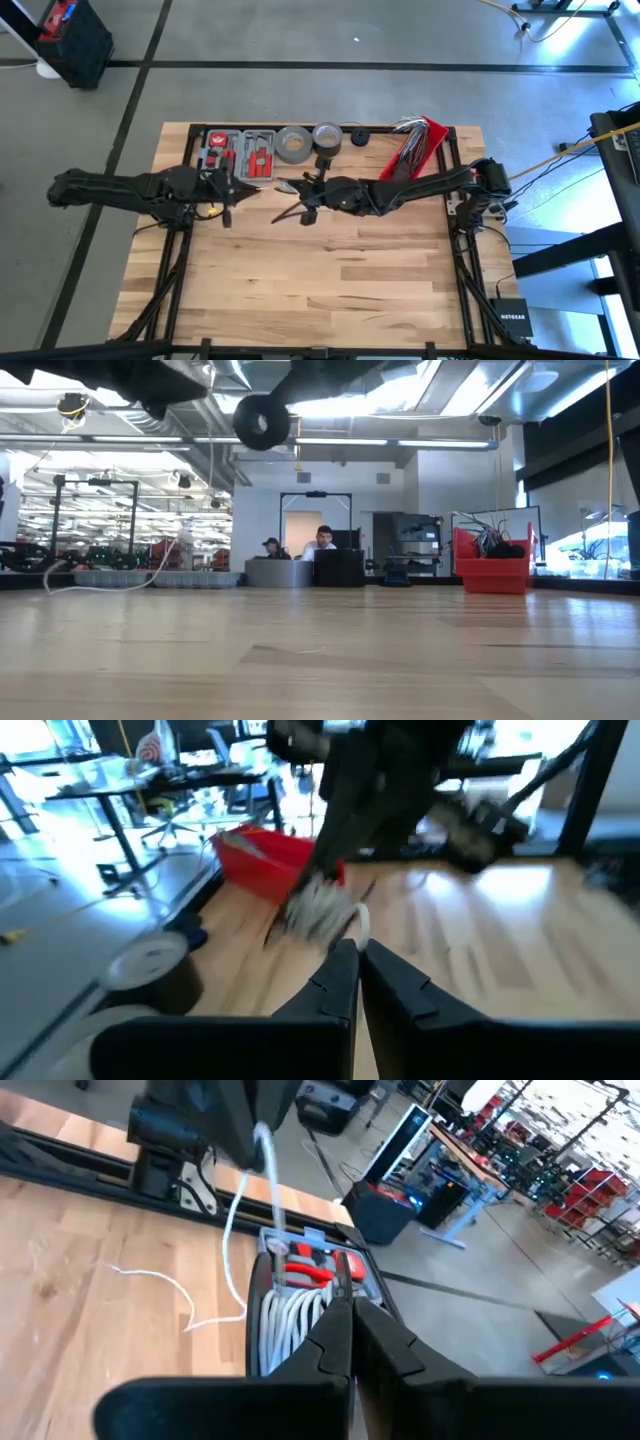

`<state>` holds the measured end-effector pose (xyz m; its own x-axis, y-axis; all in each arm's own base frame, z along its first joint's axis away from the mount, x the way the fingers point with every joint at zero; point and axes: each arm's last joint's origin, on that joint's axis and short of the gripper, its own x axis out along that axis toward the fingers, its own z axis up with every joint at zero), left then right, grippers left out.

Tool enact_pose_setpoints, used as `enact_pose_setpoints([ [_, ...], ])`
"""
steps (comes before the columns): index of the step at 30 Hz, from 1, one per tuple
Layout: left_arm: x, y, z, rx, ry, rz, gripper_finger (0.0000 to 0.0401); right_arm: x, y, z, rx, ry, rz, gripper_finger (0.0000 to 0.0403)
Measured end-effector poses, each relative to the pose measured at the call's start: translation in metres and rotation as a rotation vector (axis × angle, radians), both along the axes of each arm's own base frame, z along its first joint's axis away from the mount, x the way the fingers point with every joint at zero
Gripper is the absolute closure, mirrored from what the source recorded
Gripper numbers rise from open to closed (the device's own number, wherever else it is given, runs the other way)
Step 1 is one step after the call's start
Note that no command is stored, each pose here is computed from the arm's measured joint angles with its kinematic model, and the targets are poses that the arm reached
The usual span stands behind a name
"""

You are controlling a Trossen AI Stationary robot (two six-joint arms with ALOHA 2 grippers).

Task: Coil cords
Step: Coil the white wire on the black spool

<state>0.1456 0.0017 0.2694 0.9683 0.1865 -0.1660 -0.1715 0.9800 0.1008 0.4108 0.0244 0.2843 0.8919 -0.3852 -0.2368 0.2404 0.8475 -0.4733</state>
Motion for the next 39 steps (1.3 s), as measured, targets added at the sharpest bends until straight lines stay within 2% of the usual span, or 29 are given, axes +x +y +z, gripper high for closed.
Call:
enact_pose_setpoints([
  [5,0.014,-0.001,-0.001,-0.059,-0.026,0.0,0.0394,0.01,-0.004,-0.013,-0.01,-0.012,0.006,0.0397],
  [14,0.037,-0.002,-0.011,-0.083,-0.006,0.004,0.0393,0.015,-0.016,-0.016,0.046,-0.068,-0.027,0.0397],
  [23,0.057,-0.005,-0.019,-0.063,-0.02,-0.014,0.0393,0.016,-0.015,-0.014,0.084,-0.111,-0.025,0.0397],
  [28,0.065,-0.006,-0.022,-0.055,-0.037,-0.017,0.0393,0.017,-0.015,-0.008,0.134,-0.194,-0.03,0.0397],
  [33,0.071,-0.005,-0.026,-0.03,-0.021,-0.002,0.0393,0.018,-0.014,0.0,0.208,-0.297,0.016,0.0397],
  [39,0.072,-0.004,-0.03,0.011,0.019,0.036,0.0394,0.016,-0.006,0.007,0.228,-0.359,0.019,0.0397],
])
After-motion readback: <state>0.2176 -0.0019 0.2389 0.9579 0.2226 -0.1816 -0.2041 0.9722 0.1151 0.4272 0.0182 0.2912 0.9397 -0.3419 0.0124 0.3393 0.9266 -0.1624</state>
